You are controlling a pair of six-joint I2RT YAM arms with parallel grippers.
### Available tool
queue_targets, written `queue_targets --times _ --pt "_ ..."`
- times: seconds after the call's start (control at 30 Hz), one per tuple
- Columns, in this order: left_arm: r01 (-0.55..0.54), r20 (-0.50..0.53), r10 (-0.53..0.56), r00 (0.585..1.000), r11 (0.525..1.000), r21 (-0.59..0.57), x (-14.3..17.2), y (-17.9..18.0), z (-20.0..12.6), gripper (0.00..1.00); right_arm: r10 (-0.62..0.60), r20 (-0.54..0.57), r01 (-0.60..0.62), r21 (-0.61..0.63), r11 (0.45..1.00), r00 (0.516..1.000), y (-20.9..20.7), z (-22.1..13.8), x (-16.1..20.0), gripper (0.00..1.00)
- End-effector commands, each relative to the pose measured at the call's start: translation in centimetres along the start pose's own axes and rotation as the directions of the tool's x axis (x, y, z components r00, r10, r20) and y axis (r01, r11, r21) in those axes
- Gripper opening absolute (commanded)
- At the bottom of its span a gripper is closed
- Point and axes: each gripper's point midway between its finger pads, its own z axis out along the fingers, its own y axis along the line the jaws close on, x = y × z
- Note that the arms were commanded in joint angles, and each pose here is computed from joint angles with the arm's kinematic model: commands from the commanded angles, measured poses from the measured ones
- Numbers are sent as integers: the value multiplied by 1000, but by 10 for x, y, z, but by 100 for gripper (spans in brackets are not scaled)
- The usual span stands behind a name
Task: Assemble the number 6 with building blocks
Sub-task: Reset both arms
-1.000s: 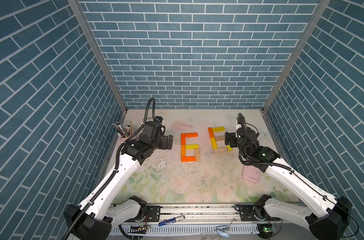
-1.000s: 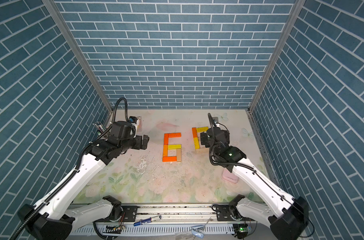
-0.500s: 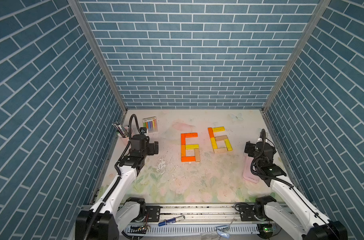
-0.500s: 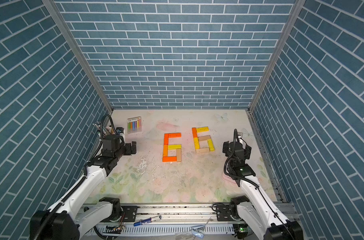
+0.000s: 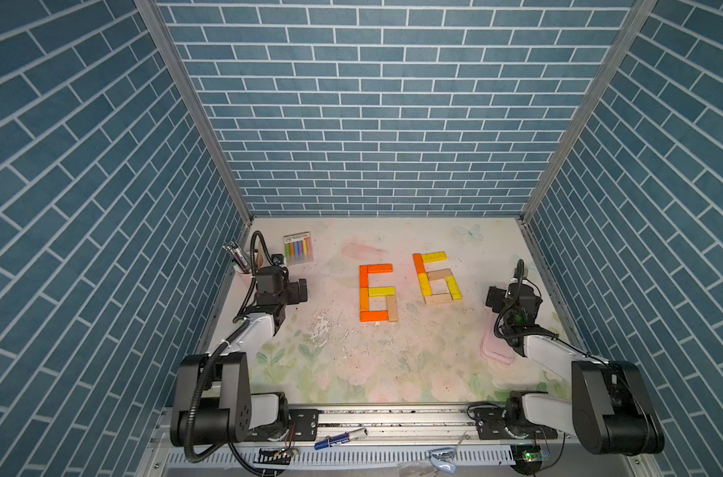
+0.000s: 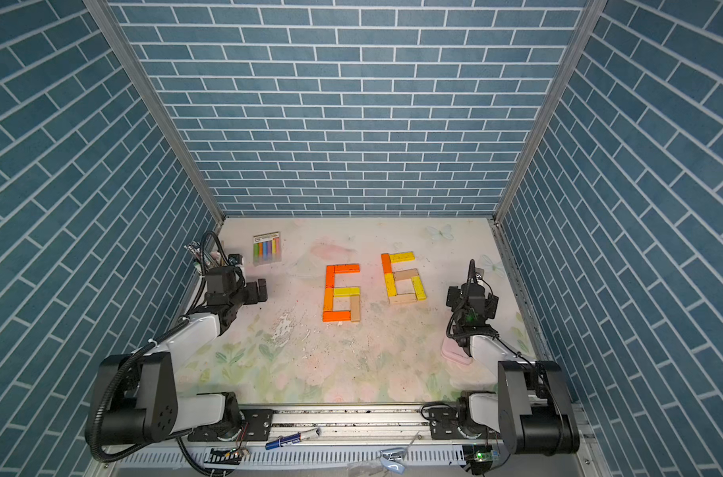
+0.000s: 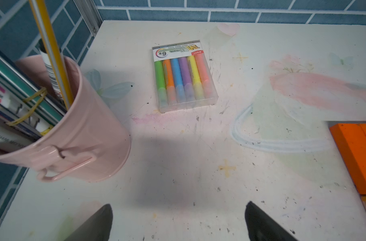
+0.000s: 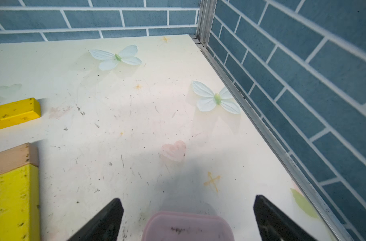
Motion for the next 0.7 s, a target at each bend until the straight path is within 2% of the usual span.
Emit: queue_targets --times 0.0,0.13,0.3,0.47,0.53,0.57,0.67 --pt "-17 83 16 996 1000 14 -11 -1 7 99 -9 103 10 -13 1000 995 3 7 -27 98" --pt "-17 128 17 992 1000 3 -15 0 15 99 12 121 -13 4 1000 993 -4 17 -32 98" --pt "-18 210 13 978 1000 22 -17 -4 19 99 41 112 -36 -42 998 993 0 35 -22 98" --pt "-91 225 83 971 996 24 -11 -18 21 99 24 118 -13 -92 996 993 9 38 -14 98" --pt "-89 282 82 956 996 12 -9 -18 20 99 23 116 -12 -98 995 993 10 39 -13 98" --pt "-92 250 86 964 996 10 -6 -18 21 99 24 116 -13 -98 995 993 9 38 -14 98" --pt "-93 247 89 965 996 7 -5 -18 21 99 27 115 -15 -102 995 993 10 39 -14 96"
